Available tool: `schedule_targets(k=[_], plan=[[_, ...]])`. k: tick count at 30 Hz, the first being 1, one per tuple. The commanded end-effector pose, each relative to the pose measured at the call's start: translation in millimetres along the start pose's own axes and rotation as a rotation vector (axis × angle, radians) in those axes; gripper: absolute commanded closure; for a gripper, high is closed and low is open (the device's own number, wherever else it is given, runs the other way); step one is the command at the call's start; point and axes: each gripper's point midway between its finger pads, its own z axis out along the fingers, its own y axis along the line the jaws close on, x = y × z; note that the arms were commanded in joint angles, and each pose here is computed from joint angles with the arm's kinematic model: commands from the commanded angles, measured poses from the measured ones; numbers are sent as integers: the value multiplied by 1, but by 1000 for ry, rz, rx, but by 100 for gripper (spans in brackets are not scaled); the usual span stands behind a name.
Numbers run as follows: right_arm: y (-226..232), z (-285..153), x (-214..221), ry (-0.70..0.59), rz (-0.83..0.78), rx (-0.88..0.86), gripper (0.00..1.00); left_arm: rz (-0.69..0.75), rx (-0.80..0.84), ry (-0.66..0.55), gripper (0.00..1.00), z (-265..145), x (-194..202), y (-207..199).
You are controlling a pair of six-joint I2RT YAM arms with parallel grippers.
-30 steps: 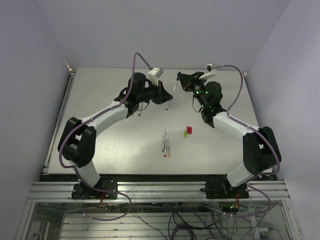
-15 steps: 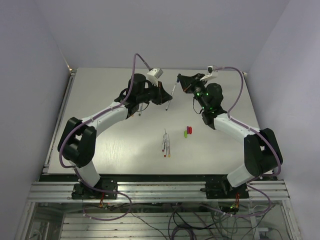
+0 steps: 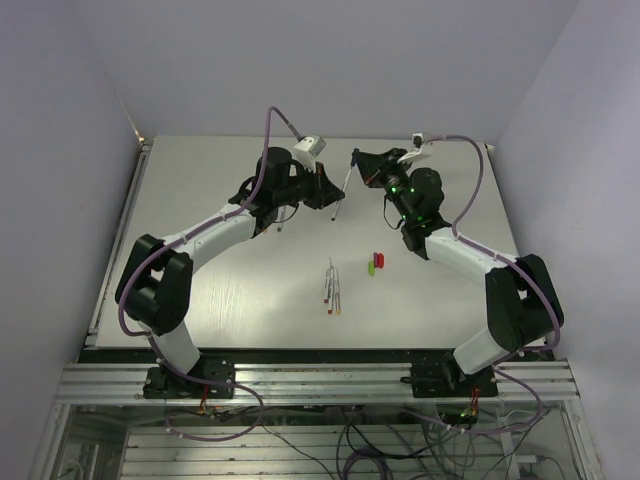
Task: Insert the pens into the pen caps
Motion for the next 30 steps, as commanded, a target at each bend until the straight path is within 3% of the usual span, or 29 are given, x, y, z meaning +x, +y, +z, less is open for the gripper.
schedule_targets(k=[1,17,30], plan=[[6,5,0,-12,2,-21,100,39,23,-63,93,-7,-21,-14],[7,4,1,9,-34,-23,100,36,7,-92,93,-8,-26,-12],[10,-6,43,181,4,-87,100,16,33,-180,93,-4,-49,-18]])
